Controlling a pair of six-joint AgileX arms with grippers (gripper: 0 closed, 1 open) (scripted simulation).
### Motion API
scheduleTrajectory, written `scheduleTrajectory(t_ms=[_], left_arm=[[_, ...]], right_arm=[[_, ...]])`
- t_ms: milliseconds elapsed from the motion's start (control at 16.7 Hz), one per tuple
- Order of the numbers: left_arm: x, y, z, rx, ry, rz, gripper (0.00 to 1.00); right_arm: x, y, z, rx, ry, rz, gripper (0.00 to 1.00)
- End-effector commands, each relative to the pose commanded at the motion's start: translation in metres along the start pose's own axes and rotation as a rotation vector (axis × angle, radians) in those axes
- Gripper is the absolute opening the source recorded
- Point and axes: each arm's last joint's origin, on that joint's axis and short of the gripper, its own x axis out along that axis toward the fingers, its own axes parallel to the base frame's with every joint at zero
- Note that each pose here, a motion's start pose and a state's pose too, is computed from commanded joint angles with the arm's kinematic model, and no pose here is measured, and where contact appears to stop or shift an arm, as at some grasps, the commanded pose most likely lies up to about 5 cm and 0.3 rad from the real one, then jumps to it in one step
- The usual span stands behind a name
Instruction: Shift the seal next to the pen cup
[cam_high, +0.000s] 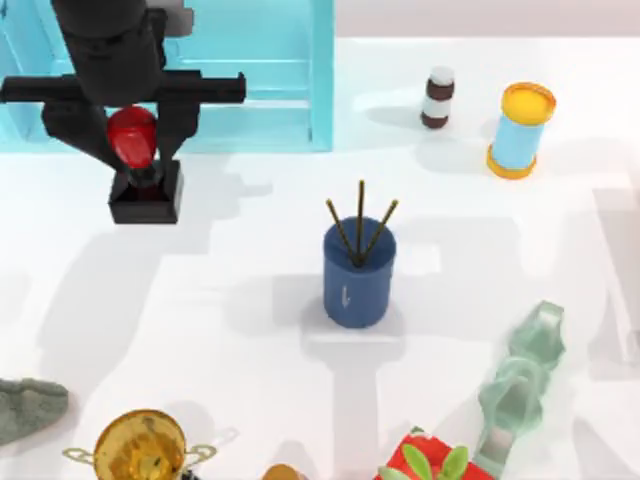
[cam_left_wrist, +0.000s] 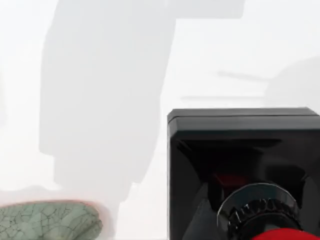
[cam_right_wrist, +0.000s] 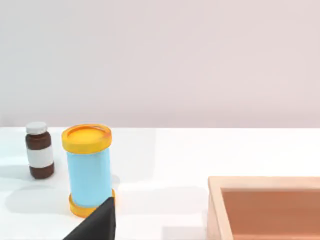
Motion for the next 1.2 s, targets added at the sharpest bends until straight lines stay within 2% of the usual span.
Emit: scheduleTrajectory(t_ms=[180,360,1200], left_arm=[[-0.003,-0.056,-0.027,0.003,-0.033,-0.006,0.00],[-0.007,-0.085,-0.048,0.002,-0.069,-0.021,0.00],[0.007,-0.089,-0.051,0.001,-0.075,-0.025,0.00]], right_arm=[[0.000,0.000,0.000,0.000,0.000,0.000,1.00],[0.000,0.000,0.000,0.000,0.000,0.000,1.00],[0.000,0.000,0.000,0.000,0.000,0.000,1.00]])
